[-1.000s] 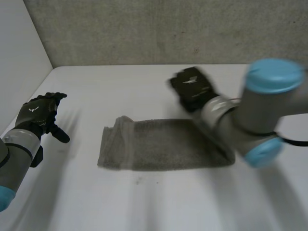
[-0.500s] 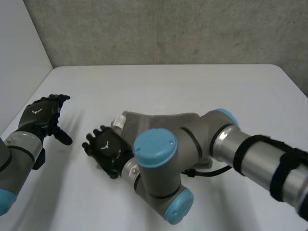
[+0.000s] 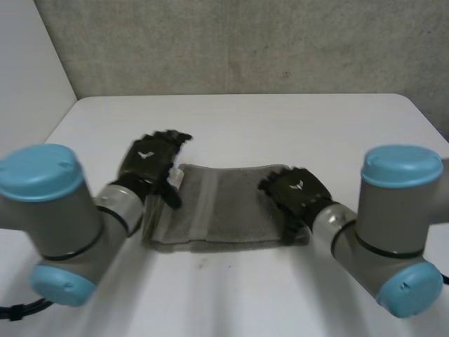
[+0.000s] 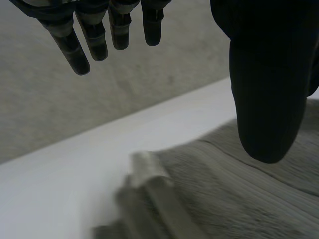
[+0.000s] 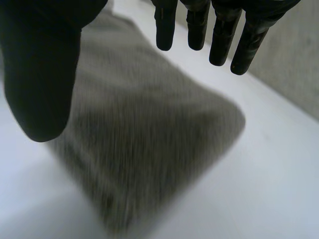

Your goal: Fold the towel.

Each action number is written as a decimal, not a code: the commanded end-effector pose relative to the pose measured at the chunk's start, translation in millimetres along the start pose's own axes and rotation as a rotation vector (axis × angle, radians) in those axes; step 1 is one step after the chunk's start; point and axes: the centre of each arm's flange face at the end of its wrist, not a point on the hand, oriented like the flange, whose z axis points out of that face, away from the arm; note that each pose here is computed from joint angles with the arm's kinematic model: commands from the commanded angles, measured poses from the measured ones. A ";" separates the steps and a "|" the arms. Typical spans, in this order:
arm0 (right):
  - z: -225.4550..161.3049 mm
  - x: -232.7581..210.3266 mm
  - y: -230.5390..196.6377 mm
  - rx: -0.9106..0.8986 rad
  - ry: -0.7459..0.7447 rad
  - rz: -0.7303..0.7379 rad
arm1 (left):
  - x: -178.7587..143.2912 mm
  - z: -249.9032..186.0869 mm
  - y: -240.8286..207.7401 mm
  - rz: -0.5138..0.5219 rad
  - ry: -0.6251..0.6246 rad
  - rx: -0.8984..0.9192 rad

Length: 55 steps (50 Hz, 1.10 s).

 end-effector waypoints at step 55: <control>20.9 -136.0 -37.9 0.302 -0.248 -0.591 | -62.7 -54.6 -37.2 -0.012 -0.371 0.013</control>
